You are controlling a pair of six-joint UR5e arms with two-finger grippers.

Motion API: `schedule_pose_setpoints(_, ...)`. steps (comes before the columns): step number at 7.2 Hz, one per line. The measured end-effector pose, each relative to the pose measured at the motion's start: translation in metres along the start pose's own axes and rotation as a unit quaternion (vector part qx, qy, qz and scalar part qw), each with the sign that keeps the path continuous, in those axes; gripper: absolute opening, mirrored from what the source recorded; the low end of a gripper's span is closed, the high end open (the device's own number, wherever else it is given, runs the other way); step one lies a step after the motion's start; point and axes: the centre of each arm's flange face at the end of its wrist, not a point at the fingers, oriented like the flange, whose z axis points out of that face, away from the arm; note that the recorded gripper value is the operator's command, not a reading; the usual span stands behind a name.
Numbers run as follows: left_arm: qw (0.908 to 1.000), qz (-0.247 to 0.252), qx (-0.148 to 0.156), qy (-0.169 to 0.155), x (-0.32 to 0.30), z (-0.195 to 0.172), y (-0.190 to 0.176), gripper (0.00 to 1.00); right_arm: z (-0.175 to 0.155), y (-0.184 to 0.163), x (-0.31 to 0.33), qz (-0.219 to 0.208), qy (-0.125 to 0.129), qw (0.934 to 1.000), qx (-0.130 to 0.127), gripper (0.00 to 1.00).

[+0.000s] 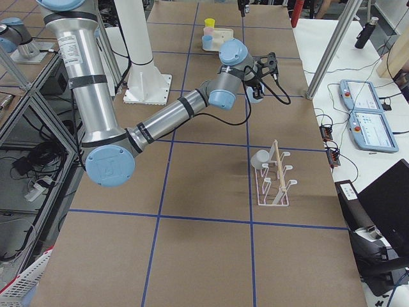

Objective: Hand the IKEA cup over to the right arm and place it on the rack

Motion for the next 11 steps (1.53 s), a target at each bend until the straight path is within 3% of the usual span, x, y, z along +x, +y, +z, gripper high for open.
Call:
schedule_pose_setpoints(2,0.9996,0.014,0.003,-0.026,-0.008,-0.002,-0.009,1.0,-0.001,-0.015,0.065,-0.076,0.076,0.9932,-0.046,0.23)
schedule_pose_setpoints(4,0.9993,0.012,0.002,-0.035,-0.01,0.0,-0.01,1.0,0.022,-0.017,0.125,-0.097,0.11,0.9853,-0.088,0.23)
schedule_pose_setpoints(6,0.9992,0.008,0.002,-0.039,-0.011,0.001,-0.011,1.0,0.038,-0.014,0.159,-0.095,0.125,0.9814,-0.111,0.23)
schedule_pose_setpoints(11,0.9992,0.009,0.004,-0.039,-0.01,-0.001,-0.01,1.0,0.065,-0.013,0.201,-0.09,0.146,0.9773,-0.124,0.23)
